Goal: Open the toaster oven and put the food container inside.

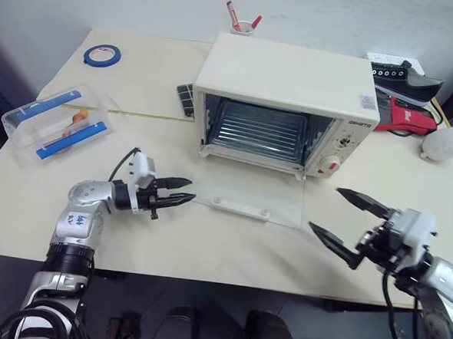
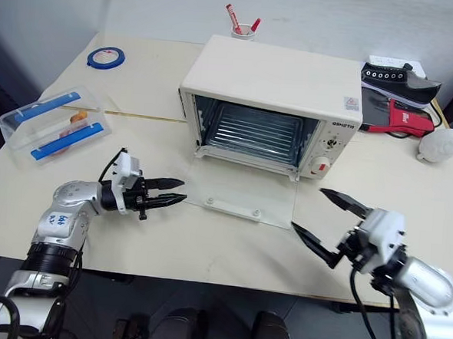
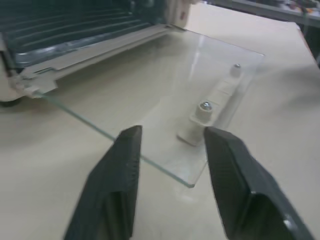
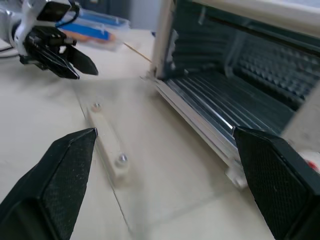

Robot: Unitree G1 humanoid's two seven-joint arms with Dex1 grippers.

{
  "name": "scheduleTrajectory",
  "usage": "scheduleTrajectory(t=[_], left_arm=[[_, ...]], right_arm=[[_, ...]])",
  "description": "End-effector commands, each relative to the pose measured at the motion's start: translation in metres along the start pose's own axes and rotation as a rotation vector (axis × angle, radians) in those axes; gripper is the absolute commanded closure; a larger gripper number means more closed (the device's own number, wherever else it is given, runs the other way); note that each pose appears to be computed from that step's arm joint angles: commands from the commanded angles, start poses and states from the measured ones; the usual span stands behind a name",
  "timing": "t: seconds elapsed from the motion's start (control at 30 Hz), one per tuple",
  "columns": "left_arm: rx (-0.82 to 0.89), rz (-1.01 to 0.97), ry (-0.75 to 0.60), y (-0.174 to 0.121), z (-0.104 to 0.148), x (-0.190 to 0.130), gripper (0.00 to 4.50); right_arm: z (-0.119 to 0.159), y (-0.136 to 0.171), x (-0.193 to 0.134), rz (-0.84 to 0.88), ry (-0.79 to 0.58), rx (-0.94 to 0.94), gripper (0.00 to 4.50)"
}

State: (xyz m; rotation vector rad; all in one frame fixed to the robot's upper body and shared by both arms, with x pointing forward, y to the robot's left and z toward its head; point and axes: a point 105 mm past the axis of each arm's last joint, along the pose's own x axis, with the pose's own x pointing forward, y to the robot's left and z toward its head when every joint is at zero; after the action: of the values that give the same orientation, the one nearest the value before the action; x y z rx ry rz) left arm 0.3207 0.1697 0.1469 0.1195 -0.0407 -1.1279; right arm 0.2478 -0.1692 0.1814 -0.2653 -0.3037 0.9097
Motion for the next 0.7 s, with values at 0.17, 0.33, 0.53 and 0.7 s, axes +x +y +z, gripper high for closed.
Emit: scheduleTrajectory(t=[0.17, 0.33, 0.53, 0.7], left_arm=[[-0.064, 0.588, -0.124, 0.006, 0.020, -0.140, 0.04], [-0.155, 0.961, -0.166, -0.016, 0.016, -0.227, 0.04], [-0.279, 1.348, -0.135, -0.022, -0.005, -0.295, 0.04], [-0.303, 1.364, -0.216, -0.004, 0.011, -0.291, 0.04]], right_arm=[[0.023, 0.024, 0.051, 0.220, -0.233, 0.056, 0.00], [0.026, 0.024, 0.061, 0.255, -0.289, 0.030, 0.00], [0.019, 0.031, 0.063, 0.287, -0.287, 0.006, 0.00], [0.018, 0.031, 0.063, 0.233, -0.314, 0.009, 0.00]])
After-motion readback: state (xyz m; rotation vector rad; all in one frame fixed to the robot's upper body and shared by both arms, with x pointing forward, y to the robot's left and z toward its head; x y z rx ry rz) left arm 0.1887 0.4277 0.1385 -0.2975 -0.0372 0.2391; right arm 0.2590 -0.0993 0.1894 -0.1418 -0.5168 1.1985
